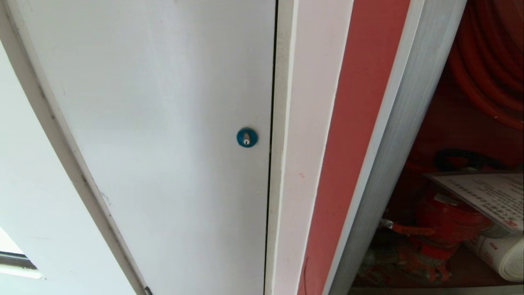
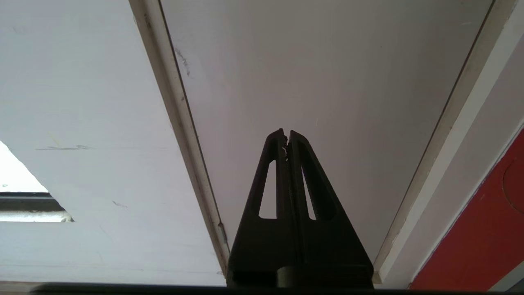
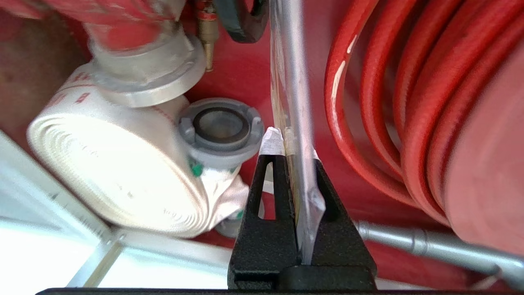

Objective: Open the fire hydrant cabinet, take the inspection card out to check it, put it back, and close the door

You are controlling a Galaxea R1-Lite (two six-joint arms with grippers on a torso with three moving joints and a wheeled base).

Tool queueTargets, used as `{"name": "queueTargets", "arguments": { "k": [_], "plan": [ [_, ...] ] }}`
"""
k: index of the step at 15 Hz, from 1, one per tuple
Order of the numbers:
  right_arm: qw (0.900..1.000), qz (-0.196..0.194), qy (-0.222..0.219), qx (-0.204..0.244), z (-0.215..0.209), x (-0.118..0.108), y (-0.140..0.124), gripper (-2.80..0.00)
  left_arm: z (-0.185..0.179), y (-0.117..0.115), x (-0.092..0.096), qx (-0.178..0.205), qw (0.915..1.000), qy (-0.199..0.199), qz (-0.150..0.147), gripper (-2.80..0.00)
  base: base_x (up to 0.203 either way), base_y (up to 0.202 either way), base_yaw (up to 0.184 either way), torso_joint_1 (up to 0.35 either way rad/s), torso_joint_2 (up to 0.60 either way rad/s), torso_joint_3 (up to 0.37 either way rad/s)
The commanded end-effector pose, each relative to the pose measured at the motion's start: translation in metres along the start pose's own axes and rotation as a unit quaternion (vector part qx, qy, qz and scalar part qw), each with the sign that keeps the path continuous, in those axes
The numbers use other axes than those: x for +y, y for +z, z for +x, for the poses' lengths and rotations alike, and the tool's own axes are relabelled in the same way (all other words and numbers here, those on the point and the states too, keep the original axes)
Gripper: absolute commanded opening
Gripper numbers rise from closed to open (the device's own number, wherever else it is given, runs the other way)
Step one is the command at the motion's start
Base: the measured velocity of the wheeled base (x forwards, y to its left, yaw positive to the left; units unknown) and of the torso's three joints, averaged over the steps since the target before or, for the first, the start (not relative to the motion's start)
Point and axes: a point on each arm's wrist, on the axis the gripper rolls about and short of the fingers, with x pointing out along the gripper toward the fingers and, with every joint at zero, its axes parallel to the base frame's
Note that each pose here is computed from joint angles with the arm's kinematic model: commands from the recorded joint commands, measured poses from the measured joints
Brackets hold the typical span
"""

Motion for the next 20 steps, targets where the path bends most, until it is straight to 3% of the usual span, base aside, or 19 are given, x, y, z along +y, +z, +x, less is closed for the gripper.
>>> {"name": "queueTargets", "arguments": {
  "k": [1,16,20],
  "plan": [
    [0.999,-0.019,-0.031,0.006,-0.023,0.001,0.011,-2.80,0.001,-0.003,0.000,0.006,1.0000,0.000,0.000,-2.80,0.000,0.000,0.000,0.000,0.00,0.000],
    [0.992,-0.045,-0.096,0.073,-0.059,0.004,0.027,-2.80,0.001,-0.003,0.000,0.006,1.0000,0.000,0.000,-2.80,0.000,0.000,0.000,0.000,0.00,0.000],
    [0.988,-0.006,-0.109,0.106,-0.064,-0.001,0.024,-2.80,0.001,-0.003,0.000,0.006,1.0000,0.000,0.000,-2.80,0.000,0.000,0.000,0.000,0.00,0.000]
  ]
}}
